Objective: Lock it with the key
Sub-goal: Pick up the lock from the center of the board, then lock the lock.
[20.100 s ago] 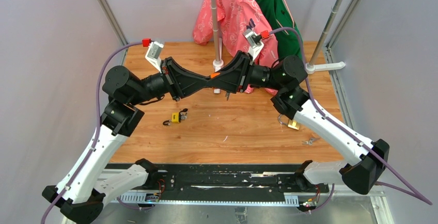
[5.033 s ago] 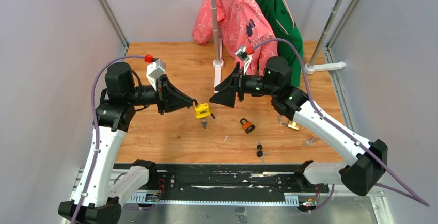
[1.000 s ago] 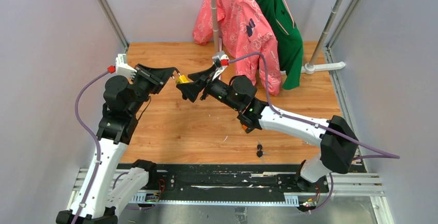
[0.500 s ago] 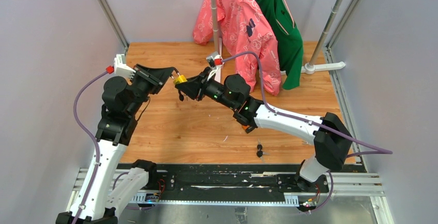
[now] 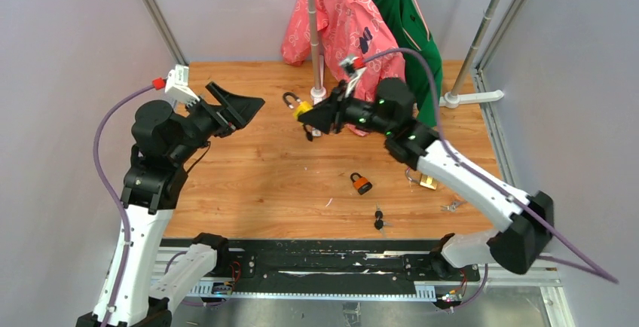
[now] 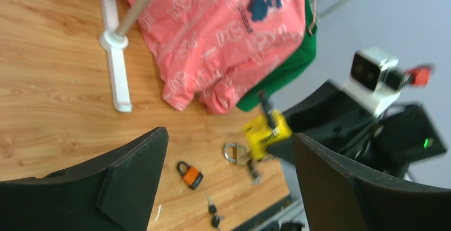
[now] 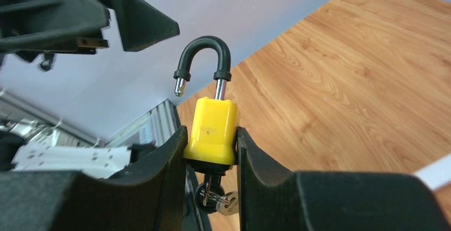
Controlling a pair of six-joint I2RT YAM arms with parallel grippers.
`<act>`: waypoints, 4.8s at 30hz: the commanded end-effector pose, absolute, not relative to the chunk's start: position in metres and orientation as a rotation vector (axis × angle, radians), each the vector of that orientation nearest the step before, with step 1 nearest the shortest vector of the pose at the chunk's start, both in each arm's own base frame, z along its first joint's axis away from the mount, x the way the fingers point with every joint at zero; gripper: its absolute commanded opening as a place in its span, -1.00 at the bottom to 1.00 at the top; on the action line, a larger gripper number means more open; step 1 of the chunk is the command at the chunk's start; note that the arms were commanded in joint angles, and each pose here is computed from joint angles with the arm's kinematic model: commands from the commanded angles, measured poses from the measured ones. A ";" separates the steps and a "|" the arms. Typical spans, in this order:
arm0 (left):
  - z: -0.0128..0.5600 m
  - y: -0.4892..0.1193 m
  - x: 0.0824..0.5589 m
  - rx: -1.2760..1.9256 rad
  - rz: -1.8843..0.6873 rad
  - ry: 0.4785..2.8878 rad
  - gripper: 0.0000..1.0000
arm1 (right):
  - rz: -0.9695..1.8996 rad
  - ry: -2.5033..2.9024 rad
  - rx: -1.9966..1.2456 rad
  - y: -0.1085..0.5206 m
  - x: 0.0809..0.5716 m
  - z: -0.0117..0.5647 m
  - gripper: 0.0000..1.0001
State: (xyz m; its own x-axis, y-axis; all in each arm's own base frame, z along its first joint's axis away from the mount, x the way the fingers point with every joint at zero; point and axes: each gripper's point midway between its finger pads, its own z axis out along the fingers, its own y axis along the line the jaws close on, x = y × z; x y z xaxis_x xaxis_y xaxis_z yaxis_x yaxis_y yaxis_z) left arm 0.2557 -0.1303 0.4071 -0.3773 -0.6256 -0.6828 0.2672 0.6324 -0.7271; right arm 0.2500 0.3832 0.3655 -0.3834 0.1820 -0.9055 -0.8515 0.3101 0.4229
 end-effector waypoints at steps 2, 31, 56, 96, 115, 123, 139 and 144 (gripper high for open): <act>0.391 -0.172 0.213 0.142 -1.143 1.787 0.87 | 1.442 1.569 -0.912 0.317 0.185 0.403 -1.00; 0.384 -0.240 0.156 0.524 -1.600 1.896 0.60 | 1.608 1.641 -1.214 0.316 0.147 0.384 -1.00; 0.376 -0.246 0.168 0.604 -1.519 1.847 -1.00 | 1.863 1.580 -1.160 0.332 0.142 0.404 -1.00; 0.425 -0.232 0.185 0.364 -1.462 1.510 -1.00 | 1.831 1.400 -0.529 0.332 0.181 0.428 -1.00; 0.424 -0.232 0.184 0.375 -1.437 1.613 -0.02 | 1.798 1.403 -0.602 0.330 0.170 0.438 -1.00; 0.394 -0.232 0.180 0.462 -1.381 1.739 0.63 | 1.783 1.377 -0.602 0.326 0.171 0.443 -1.00; 0.400 -0.227 0.175 0.432 -1.471 1.694 0.09 | 1.788 1.390 -0.616 0.326 0.172 0.440 -1.00; 0.397 -0.229 0.176 0.436 -1.486 1.706 -0.15 | 1.799 1.390 -0.612 0.327 0.172 0.440 -1.00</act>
